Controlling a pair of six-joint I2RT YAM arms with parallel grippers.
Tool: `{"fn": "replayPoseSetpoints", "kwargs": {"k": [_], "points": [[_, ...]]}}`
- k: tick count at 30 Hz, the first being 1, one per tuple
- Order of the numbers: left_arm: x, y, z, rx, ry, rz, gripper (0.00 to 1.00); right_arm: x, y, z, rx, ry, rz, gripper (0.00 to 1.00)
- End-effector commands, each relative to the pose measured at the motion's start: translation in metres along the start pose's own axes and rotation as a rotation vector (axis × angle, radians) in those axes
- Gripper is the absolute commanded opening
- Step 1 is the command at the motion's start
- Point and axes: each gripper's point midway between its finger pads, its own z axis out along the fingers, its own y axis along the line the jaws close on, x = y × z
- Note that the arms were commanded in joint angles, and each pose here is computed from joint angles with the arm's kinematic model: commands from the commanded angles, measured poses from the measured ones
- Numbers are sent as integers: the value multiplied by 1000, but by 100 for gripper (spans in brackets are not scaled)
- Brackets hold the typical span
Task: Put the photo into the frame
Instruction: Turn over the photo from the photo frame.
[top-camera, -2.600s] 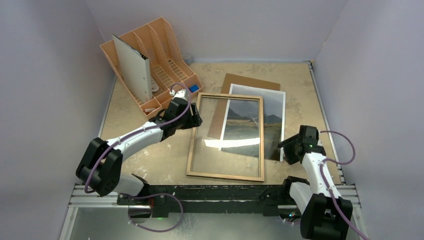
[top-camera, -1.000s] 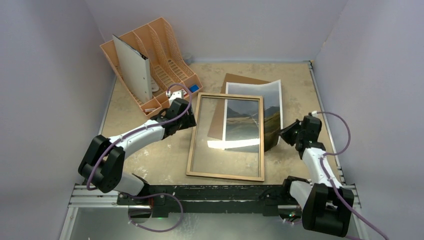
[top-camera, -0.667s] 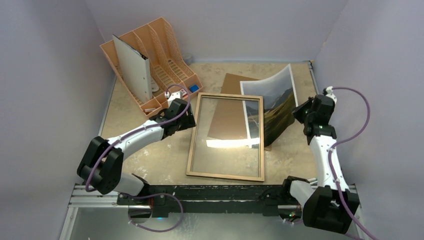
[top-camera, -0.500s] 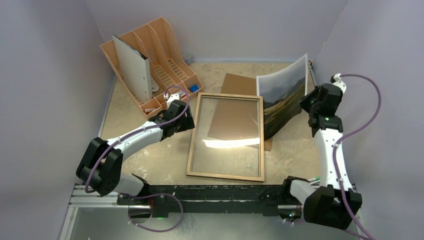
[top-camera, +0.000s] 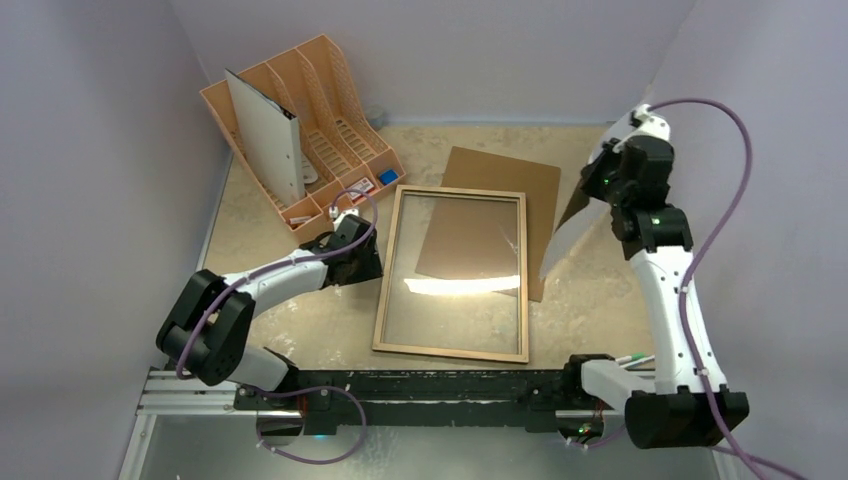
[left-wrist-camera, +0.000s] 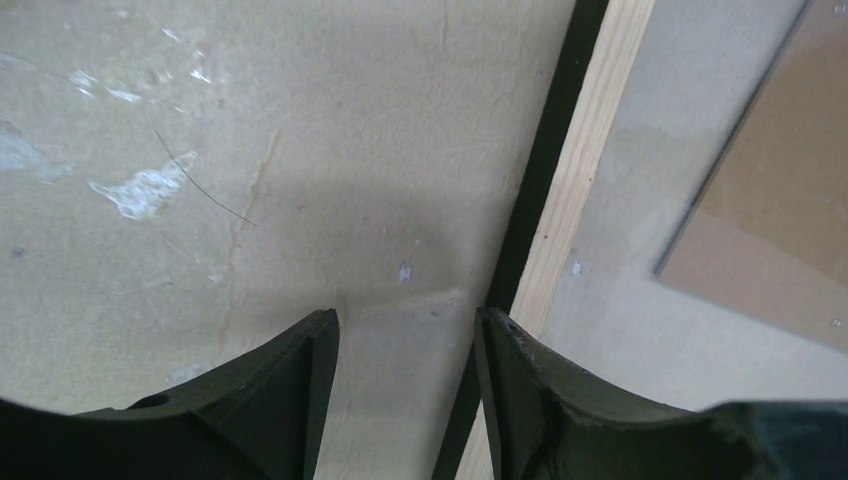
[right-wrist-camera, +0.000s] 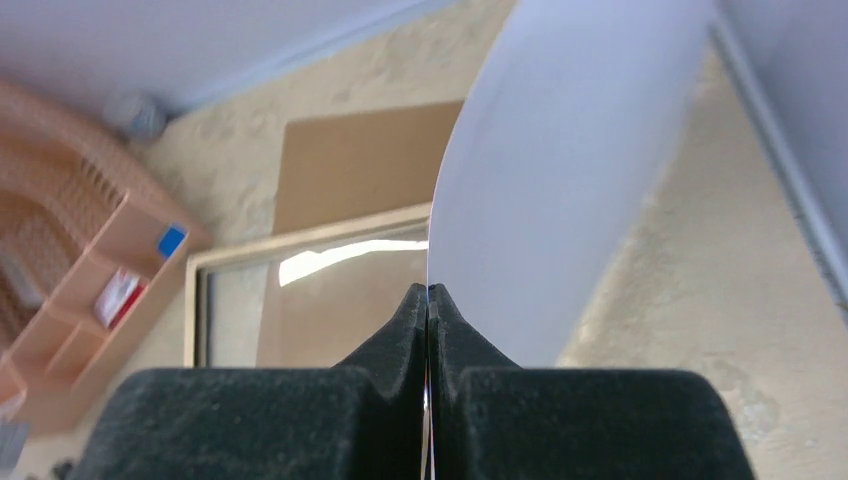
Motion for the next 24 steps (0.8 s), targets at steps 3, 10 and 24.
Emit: {"fn": "replayPoseSetpoints", "kwargs": {"k": [3,10,24], "points": [[8,-18,4,103,42,-32,47,42,71,-12,-163,178,-169,0],[13,-36,4,197,69,-61,41,129,122,-10,-295,412,-312,0],[-2,-39,5,194,21,-73,40,257,206,-45,-677,769,-194,0]]}}
